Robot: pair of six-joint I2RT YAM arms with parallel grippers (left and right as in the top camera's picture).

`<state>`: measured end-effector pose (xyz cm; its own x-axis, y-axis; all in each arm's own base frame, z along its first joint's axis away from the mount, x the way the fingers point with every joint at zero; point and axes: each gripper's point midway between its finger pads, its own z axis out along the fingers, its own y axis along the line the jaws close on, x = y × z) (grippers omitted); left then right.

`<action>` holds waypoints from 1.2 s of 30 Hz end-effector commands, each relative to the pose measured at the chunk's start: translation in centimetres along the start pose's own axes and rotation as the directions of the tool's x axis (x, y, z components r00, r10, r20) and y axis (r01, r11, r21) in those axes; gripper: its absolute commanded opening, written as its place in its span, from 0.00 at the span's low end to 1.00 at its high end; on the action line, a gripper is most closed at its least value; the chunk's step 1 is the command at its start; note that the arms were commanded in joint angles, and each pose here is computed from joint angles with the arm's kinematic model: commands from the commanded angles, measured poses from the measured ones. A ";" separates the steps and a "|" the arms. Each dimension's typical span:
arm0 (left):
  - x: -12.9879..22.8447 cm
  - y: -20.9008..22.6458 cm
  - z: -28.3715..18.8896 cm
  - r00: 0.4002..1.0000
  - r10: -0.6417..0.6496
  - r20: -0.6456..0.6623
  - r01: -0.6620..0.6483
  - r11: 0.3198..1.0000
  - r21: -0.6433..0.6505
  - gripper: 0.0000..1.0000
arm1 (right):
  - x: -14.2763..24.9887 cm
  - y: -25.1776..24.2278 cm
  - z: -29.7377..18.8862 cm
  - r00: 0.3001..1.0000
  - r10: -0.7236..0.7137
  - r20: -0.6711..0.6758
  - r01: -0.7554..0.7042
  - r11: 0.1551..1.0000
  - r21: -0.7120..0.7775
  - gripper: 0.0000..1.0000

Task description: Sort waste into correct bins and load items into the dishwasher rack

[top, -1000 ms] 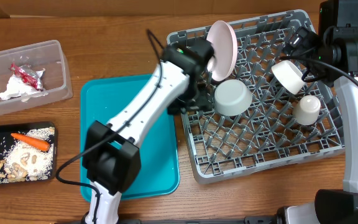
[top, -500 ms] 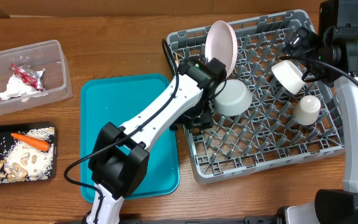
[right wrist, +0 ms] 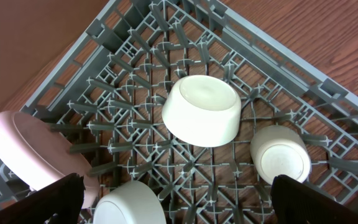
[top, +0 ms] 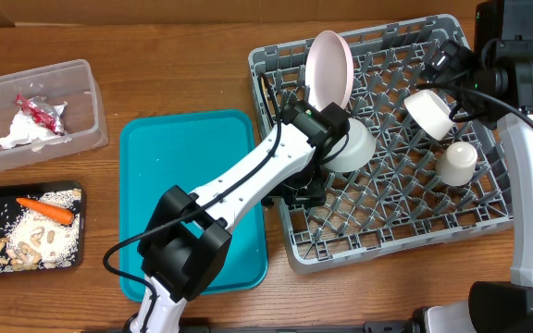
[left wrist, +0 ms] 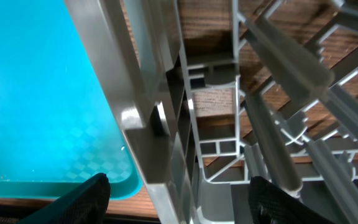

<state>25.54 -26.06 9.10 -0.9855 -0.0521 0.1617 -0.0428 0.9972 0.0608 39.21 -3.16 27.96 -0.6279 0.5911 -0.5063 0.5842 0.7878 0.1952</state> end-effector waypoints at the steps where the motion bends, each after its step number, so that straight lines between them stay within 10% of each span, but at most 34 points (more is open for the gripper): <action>1: 0.1 1.2 0.2 1.000 -0.001 -0.027 0.000 1.000 -0.026 0.73 | -0.7 0.0 -0.8 1.000 0.008 0.029 -0.008 1.000 -0.007 1.00; 9: 0.2 5.1 -2.0 0.998 -0.053 0.026 0.054 0.998 -0.012 0.73 | -0.7 0.0 -0.8 1.000 0.009 0.029 -0.009 1.000 -0.007 1.00; 17: 1.9 6.4 -1.6 0.996 -0.016 0.090 -0.016 0.936 0.351 0.76 | -0.7 0.0 -0.8 1.000 0.009 0.029 -0.009 1.000 -0.007 1.00; 36: 0.5 4.9 -2.5 0.973 0.029 0.228 -0.103 0.942 0.321 0.77 | -0.7 0.0 -0.8 1.000 0.008 0.029 -0.008 1.000 -0.007 1.00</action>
<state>24.63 -21.80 11.07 -0.9993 -0.0219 -0.0302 -0.0118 0.9534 -0.3016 39.21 -3.15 27.97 -0.6276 0.5914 -0.5062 0.5842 0.7876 0.1959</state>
